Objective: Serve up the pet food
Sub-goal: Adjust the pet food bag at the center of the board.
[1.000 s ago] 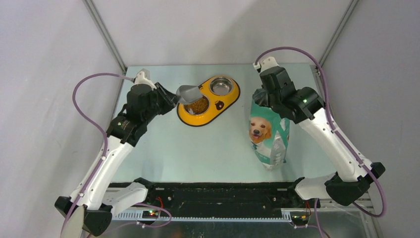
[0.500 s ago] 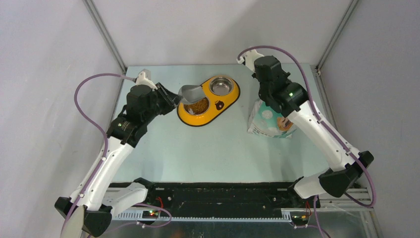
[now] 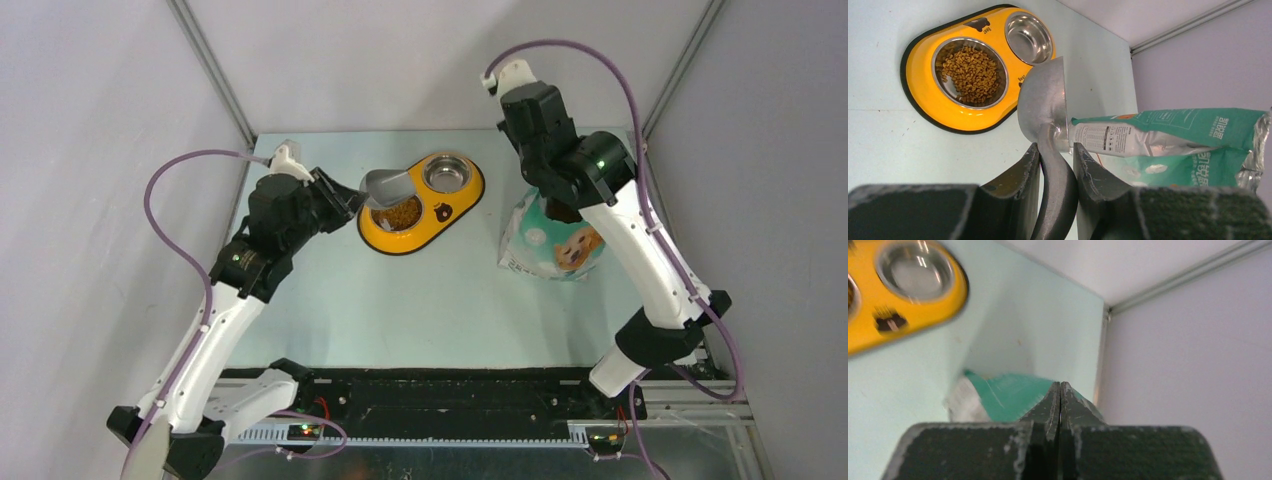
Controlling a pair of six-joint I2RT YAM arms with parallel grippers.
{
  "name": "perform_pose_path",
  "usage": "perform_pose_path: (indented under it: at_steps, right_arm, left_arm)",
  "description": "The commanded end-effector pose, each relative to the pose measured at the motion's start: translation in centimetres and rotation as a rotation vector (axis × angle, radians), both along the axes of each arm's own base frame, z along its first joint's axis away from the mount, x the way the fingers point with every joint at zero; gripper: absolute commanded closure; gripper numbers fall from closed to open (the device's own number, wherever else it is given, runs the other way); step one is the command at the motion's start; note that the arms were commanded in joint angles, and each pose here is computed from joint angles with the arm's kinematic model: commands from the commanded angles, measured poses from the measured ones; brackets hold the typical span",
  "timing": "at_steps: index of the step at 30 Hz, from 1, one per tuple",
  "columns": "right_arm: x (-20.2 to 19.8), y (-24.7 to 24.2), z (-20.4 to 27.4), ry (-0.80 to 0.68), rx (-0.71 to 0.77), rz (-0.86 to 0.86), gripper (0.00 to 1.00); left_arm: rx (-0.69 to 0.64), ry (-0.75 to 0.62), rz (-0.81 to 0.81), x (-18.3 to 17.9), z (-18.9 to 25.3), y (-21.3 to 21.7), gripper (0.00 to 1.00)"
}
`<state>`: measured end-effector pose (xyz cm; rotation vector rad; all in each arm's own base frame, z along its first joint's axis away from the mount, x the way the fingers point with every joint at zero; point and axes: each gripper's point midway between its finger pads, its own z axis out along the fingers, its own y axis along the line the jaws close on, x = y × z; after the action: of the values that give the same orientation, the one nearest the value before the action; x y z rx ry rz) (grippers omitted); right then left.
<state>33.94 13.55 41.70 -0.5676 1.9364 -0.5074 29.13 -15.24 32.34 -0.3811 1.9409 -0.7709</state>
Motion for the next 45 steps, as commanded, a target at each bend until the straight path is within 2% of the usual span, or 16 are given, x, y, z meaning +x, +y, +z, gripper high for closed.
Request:
perform_pose_path:
  at_steps: [1,10,11,12,13,14,15,16,18,19,22,28,36,40,43,45]
  right_arm:
    - [0.7,0.7,6.5,-0.219,0.300,-0.089,1.00]
    - [0.4,-2.3,2.9,-0.085,0.270,-0.074,0.97]
    - [-0.2,-2.1,3.0,-0.067,0.294,-0.023,0.92]
    - [-0.4,-2.7,3.0,-0.050,0.272,0.008,0.74]
    - [-1.5,-2.2,2.4,0.005,0.260,0.095,0.65]
    - [-1.7,-2.8,2.3,0.021,0.187,0.148,0.50]
    - [-2.5,-2.9,2.2,0.024,0.193,0.180,0.39]
    - [-3.5,-3.9,3.1,-0.006,0.179,0.198,0.16]
    - [-4.7,-4.2,3.2,-0.017,0.164,0.260,0.03]
    - [-5.0,-3.8,2.8,-0.006,0.155,0.305,0.02]
    - [-6.0,-4.5,2.5,0.000,0.118,0.344,0.01]
    - [-4.6,-7.2,0.2,0.117,0.048,0.330,0.01]
    - [-0.9,-6.6,-2.1,0.242,-0.006,0.447,0.01]
    - [1.5,-6.3,-3.6,0.312,-0.014,0.466,0.06]
    - [2.2,-5.6,-4.8,0.365,-0.006,0.505,0.29]
    - [2.0,-5.4,-5.3,0.394,-0.001,0.523,0.59]
  left_arm:
    - [-0.033,-0.086,-0.008,-0.6,2.7,0.1,1.00]
    - [-0.030,-0.068,-0.030,-0.7,2.0,-0.2,1.00]
    - [-0.031,-0.063,-0.038,-0.7,1.9,-0.4,1.00]
    - [-0.036,-0.063,-0.055,-0.7,1.9,-0.7,1.00]
    - [-0.036,-0.060,-0.061,-0.7,1.8,-0.9,1.00]
    - [-0.035,-0.059,-0.073,-0.8,1.7,-1.0,1.00]
    - [-0.032,-0.056,-0.076,-0.8,1.6,-1.1,1.00]
    - [-0.029,-0.055,-0.076,-0.8,1.5,-1.1,1.00]
    - [-0.027,-0.057,-0.073,-0.7,1.5,-1.0,1.00]
    - [-0.029,-0.061,-0.074,-0.7,1.6,-1.0,1.00]
    - [-0.037,-0.069,-0.095,-0.8,1.7,-1.4,1.00]
    - [-0.052,-0.082,-0.132,-1.1,1.8,-2.0,1.00]
    - [-0.074,-0.115,-0.185,-1.6,2.0,-2.7,1.00]
    - [-0.068,-0.117,-0.190,-1.7,1.7,-2.7,1.00]
    - [-0.056,-0.115,-0.182,-1.6,1.5,-2.5,1.00]
    - [-0.047,-0.119,-0.170,-1.5,1.5,-2.3,1.00]
